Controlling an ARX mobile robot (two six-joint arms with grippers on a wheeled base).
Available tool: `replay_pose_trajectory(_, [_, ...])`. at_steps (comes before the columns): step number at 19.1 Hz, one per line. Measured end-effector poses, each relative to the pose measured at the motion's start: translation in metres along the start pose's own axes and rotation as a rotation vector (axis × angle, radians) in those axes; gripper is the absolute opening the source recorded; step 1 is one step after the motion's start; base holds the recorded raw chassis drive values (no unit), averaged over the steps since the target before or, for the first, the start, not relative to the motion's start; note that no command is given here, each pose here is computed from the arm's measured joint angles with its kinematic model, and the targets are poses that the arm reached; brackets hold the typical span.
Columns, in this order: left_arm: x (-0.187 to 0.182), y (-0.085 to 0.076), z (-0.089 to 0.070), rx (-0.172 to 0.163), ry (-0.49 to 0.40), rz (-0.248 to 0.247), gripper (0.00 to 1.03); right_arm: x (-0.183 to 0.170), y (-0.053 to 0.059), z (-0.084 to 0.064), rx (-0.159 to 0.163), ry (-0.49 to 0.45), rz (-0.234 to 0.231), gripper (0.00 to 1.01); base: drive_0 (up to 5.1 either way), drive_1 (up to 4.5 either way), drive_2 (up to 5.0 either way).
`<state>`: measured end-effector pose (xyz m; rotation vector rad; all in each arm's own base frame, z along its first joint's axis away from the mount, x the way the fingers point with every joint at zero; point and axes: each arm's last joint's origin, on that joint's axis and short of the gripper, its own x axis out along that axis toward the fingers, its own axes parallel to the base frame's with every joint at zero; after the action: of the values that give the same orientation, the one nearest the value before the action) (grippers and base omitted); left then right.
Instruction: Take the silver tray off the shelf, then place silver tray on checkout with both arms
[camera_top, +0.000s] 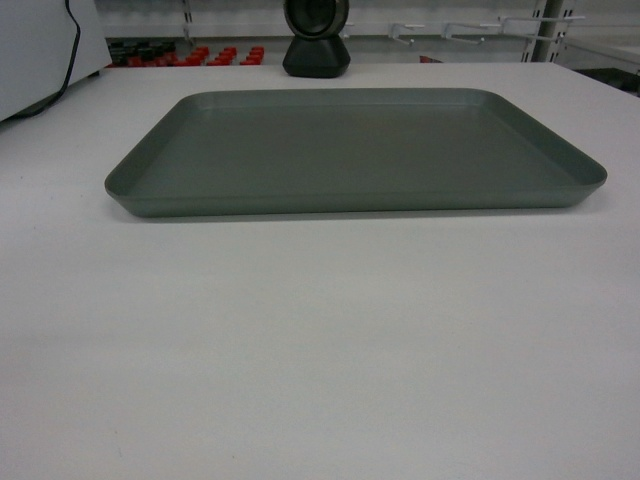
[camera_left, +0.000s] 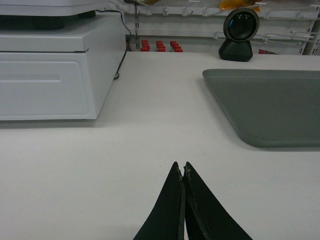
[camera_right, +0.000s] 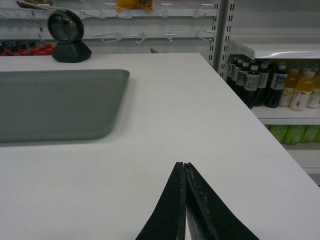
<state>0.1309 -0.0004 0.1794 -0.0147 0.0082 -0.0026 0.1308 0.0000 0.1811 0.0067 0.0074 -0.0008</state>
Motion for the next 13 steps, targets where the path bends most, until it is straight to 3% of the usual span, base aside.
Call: replay_pose_trajectory(13, [-0.017,0.000,-0.008,0.000,-0.023,-0.001,0.01,-0.017,0.000,-0.010,0.000,-0.026,0.000,0.02,0.0,0.00,0.0])
